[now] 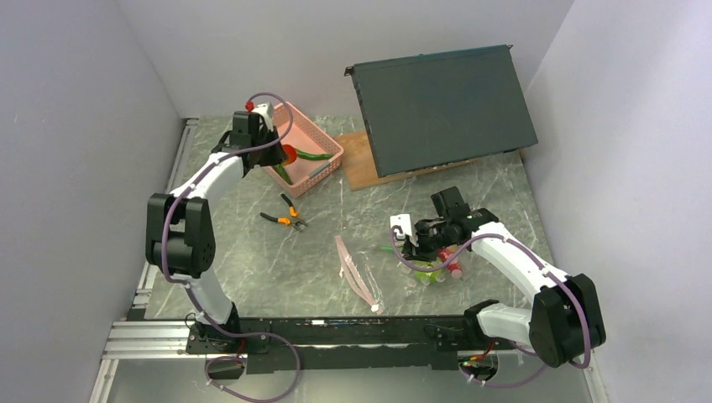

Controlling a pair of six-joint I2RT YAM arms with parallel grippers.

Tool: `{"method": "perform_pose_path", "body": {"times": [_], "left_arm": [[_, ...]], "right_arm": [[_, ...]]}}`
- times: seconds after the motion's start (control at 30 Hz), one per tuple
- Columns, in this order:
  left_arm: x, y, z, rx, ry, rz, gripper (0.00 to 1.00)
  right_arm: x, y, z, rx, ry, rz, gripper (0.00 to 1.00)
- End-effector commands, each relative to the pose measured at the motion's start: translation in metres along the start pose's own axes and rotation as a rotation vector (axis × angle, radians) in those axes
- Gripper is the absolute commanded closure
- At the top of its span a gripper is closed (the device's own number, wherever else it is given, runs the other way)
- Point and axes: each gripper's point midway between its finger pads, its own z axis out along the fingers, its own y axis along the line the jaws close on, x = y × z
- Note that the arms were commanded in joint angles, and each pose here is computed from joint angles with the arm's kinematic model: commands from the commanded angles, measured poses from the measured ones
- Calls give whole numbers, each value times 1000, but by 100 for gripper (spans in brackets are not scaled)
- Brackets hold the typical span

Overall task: Open the zip-top bag and remove the fake food
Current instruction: Place the fake vegetable in the bin.

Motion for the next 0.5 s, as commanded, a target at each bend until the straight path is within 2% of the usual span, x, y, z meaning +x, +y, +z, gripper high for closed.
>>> {"method": "perform_pose_path", "body": {"times": [0.0,0.17,0.23,0.47], "left_arm": [[-16,-8,2,48,1,10,67],[-19,-6,3,54,11,21,33],[-24,-5,-1,45,-9,25,23],[-46,-5,-37,37,-144,71,11]], "right_arm": [[-7,-5,-3,14,-14,-47,77],[-6,-5,-3,14,-10,-47,77],[-5,-5,-3,12,-7,-45,77],[-4,-4,-2,11,-5,-50,77]]}}
